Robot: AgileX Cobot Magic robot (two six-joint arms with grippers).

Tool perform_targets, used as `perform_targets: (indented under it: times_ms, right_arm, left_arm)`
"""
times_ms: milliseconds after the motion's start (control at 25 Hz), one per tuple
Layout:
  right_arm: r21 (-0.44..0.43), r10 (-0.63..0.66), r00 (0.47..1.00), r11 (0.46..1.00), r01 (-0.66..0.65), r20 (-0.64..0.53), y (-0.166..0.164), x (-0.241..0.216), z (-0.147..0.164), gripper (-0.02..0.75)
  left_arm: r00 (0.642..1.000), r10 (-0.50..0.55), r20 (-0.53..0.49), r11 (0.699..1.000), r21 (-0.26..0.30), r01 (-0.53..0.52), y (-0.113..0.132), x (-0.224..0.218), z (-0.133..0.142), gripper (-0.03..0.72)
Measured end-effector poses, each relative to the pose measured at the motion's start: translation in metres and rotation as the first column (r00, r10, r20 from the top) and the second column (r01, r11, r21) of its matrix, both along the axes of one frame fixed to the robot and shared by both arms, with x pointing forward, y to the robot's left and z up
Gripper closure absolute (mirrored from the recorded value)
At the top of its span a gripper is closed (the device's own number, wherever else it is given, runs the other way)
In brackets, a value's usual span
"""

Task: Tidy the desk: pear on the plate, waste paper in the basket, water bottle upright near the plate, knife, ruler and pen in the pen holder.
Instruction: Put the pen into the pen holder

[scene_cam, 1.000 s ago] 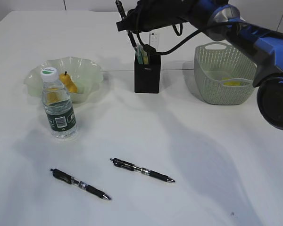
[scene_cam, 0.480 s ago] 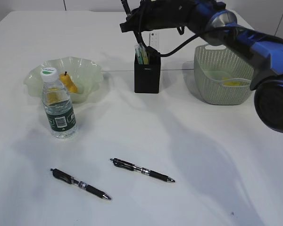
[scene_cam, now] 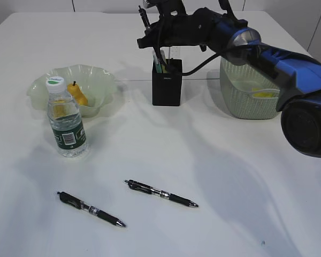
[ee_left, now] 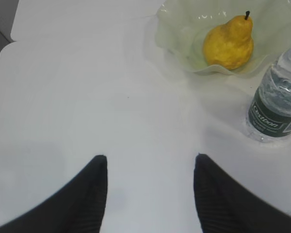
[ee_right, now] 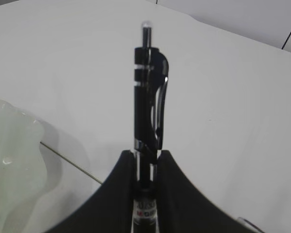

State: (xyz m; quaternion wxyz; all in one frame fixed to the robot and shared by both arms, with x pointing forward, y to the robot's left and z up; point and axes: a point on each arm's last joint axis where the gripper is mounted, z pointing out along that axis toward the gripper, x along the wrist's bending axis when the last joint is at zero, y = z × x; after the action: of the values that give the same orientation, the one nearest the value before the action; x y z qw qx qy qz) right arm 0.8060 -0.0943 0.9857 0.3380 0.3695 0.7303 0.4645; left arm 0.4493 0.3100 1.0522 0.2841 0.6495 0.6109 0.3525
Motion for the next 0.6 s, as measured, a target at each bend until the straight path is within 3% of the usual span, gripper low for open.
perform_targets:
  times_ms: [600]
  right_arm:
    - [0.002, -0.01, 0.998, 1.0, 0.01, -0.057, -0.012, 0.002, -0.004, 0.665]
  left_arm:
    - [1.0, -0.003, 0.019, 1.0, 0.0, 0.003, 0.0, 0.001, 0.001, 0.286]
